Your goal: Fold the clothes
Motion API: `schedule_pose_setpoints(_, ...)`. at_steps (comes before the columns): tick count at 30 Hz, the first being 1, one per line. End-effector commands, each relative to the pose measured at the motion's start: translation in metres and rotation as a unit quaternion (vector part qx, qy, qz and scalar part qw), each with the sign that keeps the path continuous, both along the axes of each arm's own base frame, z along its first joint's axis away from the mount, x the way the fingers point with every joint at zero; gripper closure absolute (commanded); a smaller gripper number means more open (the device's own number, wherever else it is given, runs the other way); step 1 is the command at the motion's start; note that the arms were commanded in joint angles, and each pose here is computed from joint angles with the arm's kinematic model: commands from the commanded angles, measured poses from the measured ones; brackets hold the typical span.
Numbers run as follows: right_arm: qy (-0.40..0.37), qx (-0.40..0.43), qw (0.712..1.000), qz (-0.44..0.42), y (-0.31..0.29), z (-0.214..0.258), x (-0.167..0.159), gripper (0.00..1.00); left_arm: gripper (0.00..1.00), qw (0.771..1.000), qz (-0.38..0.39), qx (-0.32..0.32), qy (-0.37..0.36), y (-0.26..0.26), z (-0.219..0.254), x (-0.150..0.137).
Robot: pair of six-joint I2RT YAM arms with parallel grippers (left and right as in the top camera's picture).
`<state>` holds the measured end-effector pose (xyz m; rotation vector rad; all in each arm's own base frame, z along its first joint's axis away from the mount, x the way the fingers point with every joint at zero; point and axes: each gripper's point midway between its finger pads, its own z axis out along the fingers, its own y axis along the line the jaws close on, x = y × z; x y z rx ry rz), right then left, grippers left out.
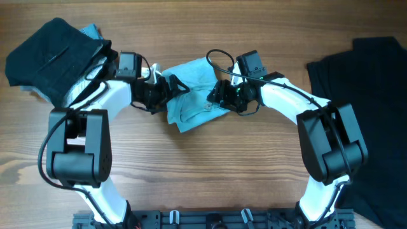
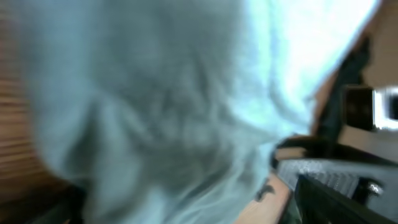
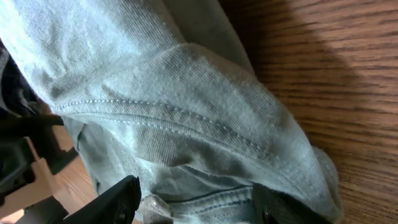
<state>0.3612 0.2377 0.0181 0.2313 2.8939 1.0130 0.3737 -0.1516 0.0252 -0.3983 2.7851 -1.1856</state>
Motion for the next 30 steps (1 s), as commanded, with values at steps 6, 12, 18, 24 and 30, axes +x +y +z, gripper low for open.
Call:
schedule_pose_setpoints(6, 0.022, -0.008, 1.0, -0.003, -0.001, -0.015, -0.006, 0.37, 0.21, 0.999, -0.023, -0.011, 0.027, -0.047, -0.042, -0.028)
schedule_pose_setpoints(12, 0.027, -0.01, 1.0, -0.004, -0.003, -0.015, -0.007, 0.48, 0.91, 1.0, -0.012, 0.015, 0.02, -0.041, -0.048, -0.023)
schedule_pose_setpoints(18, 0.02, -0.007, 1.0, -0.018, -0.042, 0.025, -0.008, 0.51, 0.96, 1.0, 0.005, 0.021, 0.011, -0.011, -0.021, -0.014)
schedule_pose_setpoints(24, -0.138, 0.021, 0.989, 0.041, -0.063, 0.113, 0.001, 0.47, 0.96, 0.996, 0.022, 0.029, -0.083, 0.028, 0.096, 0.018)
schedule_pose_setpoints(30, -0.173, 0.003, 0.984, 0.029, -0.071, 0.135, 0.002, 0.46, 0.96, 0.954, 0.114, 0.043, -0.273, 0.102, 0.253, 0.061)
